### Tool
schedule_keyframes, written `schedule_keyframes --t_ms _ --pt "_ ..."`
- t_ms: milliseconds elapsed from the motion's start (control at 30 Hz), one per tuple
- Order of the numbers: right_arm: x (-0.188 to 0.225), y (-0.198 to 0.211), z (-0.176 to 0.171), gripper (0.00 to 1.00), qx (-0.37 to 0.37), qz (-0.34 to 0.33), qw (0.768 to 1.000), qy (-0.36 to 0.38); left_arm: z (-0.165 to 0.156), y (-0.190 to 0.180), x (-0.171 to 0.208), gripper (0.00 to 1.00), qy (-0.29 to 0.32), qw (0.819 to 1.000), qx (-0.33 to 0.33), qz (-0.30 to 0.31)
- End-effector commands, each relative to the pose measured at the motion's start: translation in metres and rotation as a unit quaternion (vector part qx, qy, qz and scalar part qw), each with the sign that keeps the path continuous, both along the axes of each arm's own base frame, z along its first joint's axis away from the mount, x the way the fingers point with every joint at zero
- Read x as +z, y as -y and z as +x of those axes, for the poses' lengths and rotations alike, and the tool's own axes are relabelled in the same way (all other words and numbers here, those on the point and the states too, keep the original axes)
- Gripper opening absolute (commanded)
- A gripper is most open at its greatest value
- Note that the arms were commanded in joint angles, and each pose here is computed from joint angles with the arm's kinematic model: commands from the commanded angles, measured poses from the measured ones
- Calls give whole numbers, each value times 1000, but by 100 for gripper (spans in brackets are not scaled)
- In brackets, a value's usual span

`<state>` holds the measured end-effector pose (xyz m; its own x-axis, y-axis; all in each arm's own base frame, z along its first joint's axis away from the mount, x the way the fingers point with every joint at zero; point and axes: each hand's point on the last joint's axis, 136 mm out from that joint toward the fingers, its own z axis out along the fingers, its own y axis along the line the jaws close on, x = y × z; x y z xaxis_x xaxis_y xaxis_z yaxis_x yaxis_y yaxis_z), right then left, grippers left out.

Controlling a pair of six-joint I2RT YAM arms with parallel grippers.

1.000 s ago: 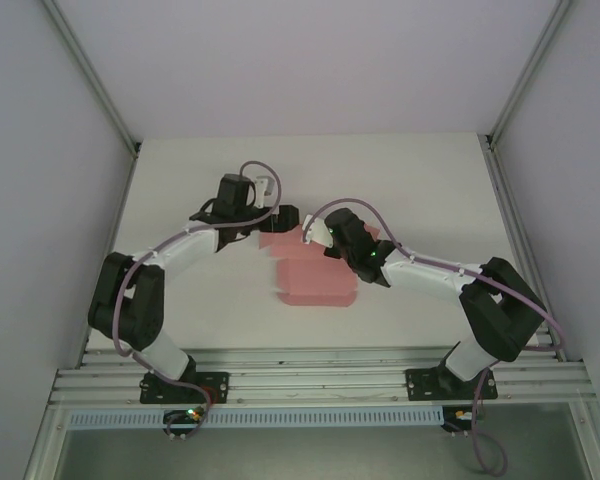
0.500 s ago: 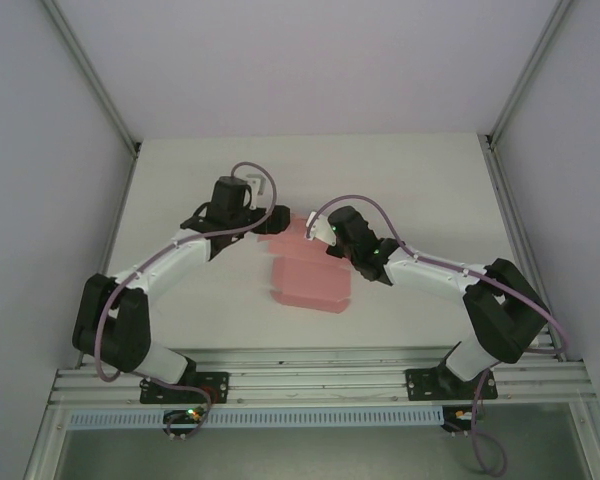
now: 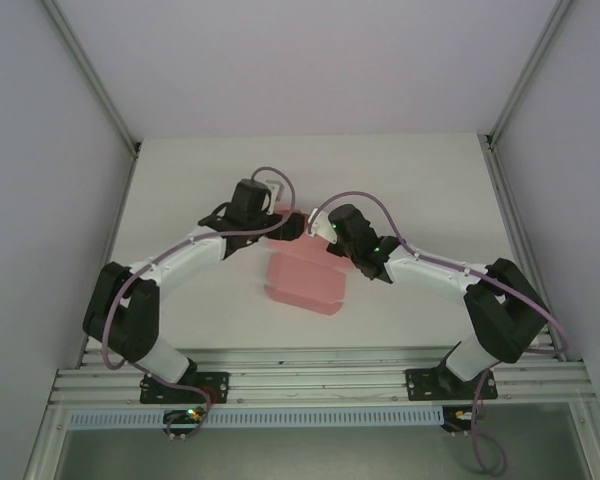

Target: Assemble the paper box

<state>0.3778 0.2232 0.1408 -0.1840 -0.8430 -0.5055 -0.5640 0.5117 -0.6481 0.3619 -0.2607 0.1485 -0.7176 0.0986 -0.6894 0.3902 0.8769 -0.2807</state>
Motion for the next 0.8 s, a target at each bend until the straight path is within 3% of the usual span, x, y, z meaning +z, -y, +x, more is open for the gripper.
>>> schedule_keyframes --t_ms 0,100,200,400,567,700,767 --pt "3 -15 -3 0 14 29 999 -8 17 7 17 100 33 998 57 15" --pt "1 -14 -4 0 14 31 999 -10 21 4 19 100 41 994 93 33" --pt "1 -13 -5 0 11 34 999 -7 21 6 23 100 44 995 89 26" --pt "4 0 -3 0 -14 38 999 -3 -3 -1 23 100 38 999 12 35" --pt "4 7 -6 0 -15 48 999 -8 -26 -26 23 100 6 999 -18 -50" --pt "5 6 -10 0 -7 63 998 -14 -28 -44 24 100 -17 986 -29 -165" --pt "7 5 -11 0 -6 67 998 -15 -29 -45 24 100 -11 980 -47 -191"
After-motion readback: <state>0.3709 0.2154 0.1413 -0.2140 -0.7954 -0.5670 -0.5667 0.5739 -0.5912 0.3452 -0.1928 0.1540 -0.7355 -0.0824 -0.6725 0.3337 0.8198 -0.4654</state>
